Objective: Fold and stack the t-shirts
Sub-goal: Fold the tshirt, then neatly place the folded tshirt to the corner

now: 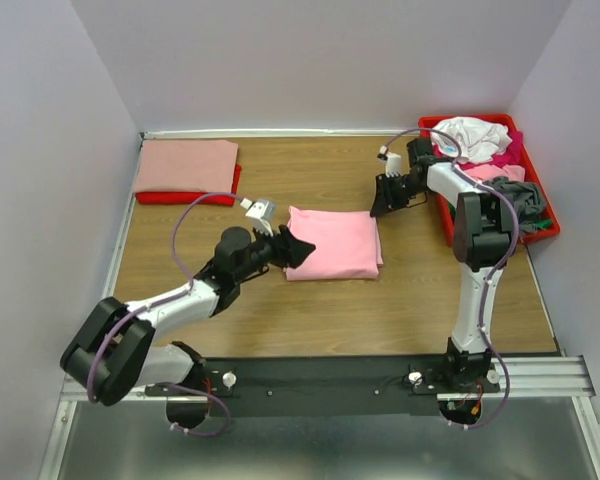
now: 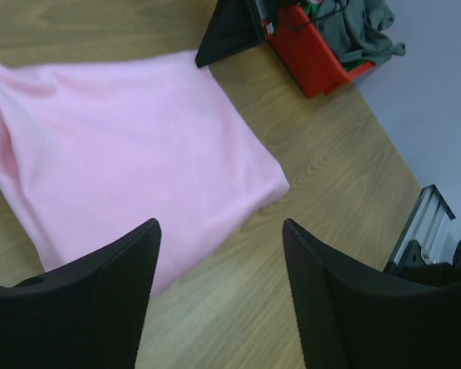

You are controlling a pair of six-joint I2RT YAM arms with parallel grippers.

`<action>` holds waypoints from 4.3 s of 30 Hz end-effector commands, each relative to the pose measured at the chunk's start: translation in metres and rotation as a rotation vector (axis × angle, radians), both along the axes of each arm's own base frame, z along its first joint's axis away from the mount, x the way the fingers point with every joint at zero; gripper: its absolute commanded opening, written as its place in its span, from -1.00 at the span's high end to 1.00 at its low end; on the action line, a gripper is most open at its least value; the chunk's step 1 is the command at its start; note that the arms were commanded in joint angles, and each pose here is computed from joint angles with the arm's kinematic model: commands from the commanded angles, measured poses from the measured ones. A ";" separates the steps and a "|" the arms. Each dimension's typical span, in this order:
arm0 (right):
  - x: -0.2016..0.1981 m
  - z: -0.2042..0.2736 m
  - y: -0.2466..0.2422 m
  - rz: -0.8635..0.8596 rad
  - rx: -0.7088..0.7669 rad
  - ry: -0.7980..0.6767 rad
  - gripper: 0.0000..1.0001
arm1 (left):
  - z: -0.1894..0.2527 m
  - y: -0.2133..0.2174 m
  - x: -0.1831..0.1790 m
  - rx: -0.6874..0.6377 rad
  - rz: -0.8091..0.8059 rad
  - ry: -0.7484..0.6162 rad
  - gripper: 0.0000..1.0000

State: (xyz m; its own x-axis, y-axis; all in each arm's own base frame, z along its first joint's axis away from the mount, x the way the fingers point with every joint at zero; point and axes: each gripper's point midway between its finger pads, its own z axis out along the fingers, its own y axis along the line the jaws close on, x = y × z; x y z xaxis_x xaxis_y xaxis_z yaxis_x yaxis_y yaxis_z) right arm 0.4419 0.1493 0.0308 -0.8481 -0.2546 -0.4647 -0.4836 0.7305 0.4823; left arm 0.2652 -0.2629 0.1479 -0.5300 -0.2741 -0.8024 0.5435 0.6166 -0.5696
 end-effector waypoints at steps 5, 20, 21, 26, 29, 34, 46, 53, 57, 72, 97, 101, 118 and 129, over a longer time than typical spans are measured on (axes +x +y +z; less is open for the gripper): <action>-0.004 0.077 -0.016 0.082 -0.091 -0.271 0.11 | 0.036 -0.034 0.064 -0.049 -0.086 -0.018 -0.03; -0.164 0.037 0.041 0.438 0.416 0.169 0.72 | -0.057 -0.050 0.116 0.022 -0.162 0.180 0.53; -0.166 0.033 0.039 0.438 0.402 0.182 0.72 | -0.066 -0.047 0.119 0.029 -0.150 0.197 0.53; -0.183 0.017 0.031 0.446 0.351 0.239 0.74 | -0.087 -0.039 0.126 0.041 -0.121 0.245 0.54; -0.186 0.008 0.025 0.441 0.297 0.259 0.76 | -0.094 -0.033 0.130 0.044 -0.101 0.260 0.54; -0.178 -0.018 0.014 0.370 0.168 0.285 0.80 | -0.110 -0.026 0.136 0.057 -0.075 0.297 0.54; -0.156 -0.011 0.001 0.349 0.041 0.142 0.74 | -0.063 -0.028 0.146 0.072 -0.126 0.157 0.38; -0.133 0.080 0.001 0.401 0.011 -0.177 0.36 | 0.032 0.003 0.145 0.183 -0.017 -0.079 -0.15; -0.113 0.115 -0.009 0.346 -0.078 -0.364 0.01 | 0.055 0.042 0.127 0.238 0.134 -0.133 -0.75; -0.144 0.113 0.002 0.248 0.054 -0.555 -1.00 | -0.079 0.048 0.060 0.167 -0.012 0.268 -0.86; -0.148 0.108 -0.001 0.242 0.075 -0.535 -1.00 | -0.190 -0.009 0.049 0.469 -0.094 0.615 1.00; -0.148 0.108 -0.003 0.237 0.068 -0.536 -1.00 | -0.180 -0.018 0.049 0.463 -0.129 0.572 1.00; -0.143 0.108 -0.010 0.208 0.056 -0.533 -0.99 | 0.021 0.073 0.135 0.678 0.378 0.007 1.00; -0.142 0.112 -0.012 0.203 0.055 -0.547 -1.00 | 0.041 0.134 0.181 0.868 0.569 0.016 1.00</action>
